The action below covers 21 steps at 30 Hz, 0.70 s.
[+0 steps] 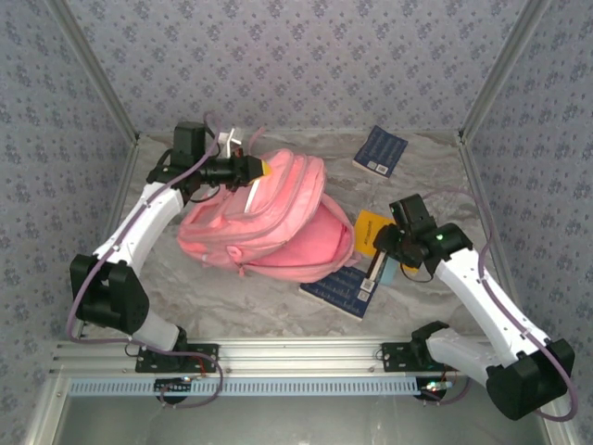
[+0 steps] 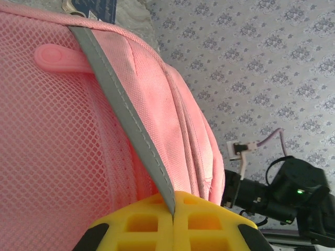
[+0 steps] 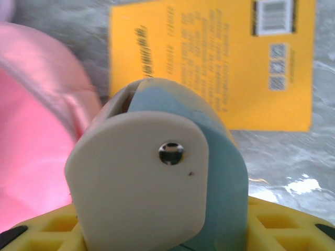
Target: Pack books, pencil case, and school supplies into a backpack
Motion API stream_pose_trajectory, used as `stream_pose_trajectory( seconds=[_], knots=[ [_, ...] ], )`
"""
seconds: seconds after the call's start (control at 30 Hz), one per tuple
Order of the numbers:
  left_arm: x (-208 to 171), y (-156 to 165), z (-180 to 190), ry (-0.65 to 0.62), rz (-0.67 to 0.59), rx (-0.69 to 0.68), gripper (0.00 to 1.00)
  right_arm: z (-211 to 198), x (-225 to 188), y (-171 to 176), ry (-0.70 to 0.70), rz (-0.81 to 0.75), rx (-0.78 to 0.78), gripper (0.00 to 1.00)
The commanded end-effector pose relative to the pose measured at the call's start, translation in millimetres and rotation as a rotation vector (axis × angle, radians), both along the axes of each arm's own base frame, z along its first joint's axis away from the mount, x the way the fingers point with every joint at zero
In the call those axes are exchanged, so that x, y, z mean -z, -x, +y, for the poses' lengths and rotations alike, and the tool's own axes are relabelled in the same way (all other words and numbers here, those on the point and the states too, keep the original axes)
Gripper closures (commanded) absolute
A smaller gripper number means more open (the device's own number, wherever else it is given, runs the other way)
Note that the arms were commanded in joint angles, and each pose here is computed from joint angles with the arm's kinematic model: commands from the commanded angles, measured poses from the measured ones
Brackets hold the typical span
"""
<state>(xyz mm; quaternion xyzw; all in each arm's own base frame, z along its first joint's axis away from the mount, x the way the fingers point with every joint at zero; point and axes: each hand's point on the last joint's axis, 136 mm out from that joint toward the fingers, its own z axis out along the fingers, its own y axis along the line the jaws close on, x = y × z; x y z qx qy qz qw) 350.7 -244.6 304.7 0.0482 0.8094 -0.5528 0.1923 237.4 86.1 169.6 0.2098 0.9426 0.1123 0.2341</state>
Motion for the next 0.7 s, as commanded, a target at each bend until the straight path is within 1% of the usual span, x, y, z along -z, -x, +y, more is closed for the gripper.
stream_pose_trajectory(
  seconds=[0.0,0.13,0.2,0.37,0.47,0.53,0.67],
  knots=[
    [-68,17,-8,0.083,-0.211,0.104,1.0,23,-32,-19,-0.088,-0.103,-0.015,0.51],
    [-83,26,-11,0.109,-0.262,0.163,1.0,65,-45,-43,-0.237,-0.17,-0.078,0.51],
    [-87,31,-12,0.123,-0.282,0.191,1.0,90,-53,-58,-0.315,-0.217,-0.138,0.52],
    [-87,39,-10,0.13,-0.314,0.222,1.0,140,-58,-85,-0.46,-0.283,-0.273,0.54],
    [-86,44,-10,0.137,-0.327,0.234,1.0,165,-56,-98,-0.556,-0.286,-0.317,0.57],
    [-85,46,-9,0.139,-0.335,0.233,1.0,173,-50,-108,-0.603,-0.264,-0.264,0.57],
    [-84,48,-8,0.141,-0.347,0.231,1.0,179,-44,-127,-0.685,-0.271,-0.076,0.57]
  ],
)
